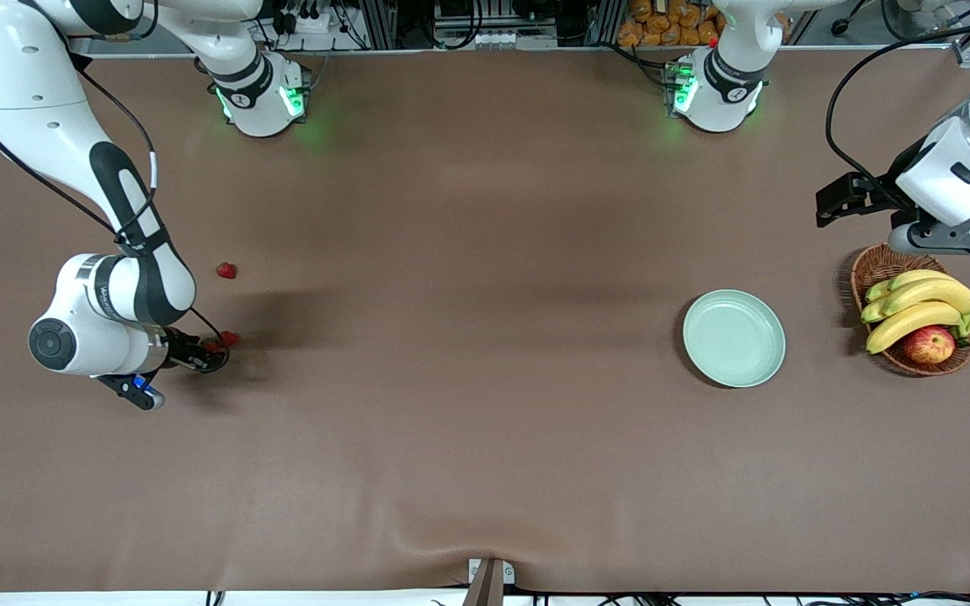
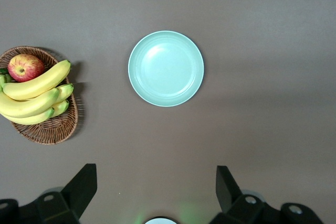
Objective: Collect all strawberries into plate
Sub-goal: 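Reach the right gripper to a strawberry and grasp it, then set the strawberry mid-table with the right gripper while the left gripper approaches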
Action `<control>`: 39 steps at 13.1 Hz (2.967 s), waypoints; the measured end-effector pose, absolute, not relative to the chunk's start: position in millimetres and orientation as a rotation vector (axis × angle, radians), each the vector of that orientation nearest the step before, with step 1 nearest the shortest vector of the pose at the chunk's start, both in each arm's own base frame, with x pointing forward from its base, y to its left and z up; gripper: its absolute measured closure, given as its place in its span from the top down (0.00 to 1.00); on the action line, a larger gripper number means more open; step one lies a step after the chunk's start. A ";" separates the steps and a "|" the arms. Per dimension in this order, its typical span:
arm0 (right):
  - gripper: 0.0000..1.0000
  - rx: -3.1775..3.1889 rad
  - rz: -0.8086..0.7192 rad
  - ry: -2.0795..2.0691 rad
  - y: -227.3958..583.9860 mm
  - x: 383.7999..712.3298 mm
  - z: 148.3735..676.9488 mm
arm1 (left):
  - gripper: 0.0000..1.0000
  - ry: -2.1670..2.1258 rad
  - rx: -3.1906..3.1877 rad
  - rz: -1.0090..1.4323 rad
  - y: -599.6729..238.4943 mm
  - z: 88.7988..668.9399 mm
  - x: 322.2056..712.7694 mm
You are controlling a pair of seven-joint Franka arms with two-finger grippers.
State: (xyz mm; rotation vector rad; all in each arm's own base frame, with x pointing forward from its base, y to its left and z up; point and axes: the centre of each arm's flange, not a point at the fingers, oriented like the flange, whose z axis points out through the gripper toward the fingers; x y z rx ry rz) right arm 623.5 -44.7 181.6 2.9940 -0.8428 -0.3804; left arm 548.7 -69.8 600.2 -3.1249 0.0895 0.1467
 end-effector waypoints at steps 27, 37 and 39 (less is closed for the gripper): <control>0.33 3.692 -0.242 -0.518 498.1 548.1 208.4 | 1.00 0.250 -3.220 0.175 -180.6 446.0 591.5; 1.00 3.665 -0.175 -0.624 466.8 584.7 192.2 | 1.00 0.120 -3.256 0.048 -309.7 326.1 579.7; 1.00 3.632 -0.196 -0.720 399.2 624.8 205.4 | 1.00 0.065 -3.263 0.056 -323.4 313.5 578.6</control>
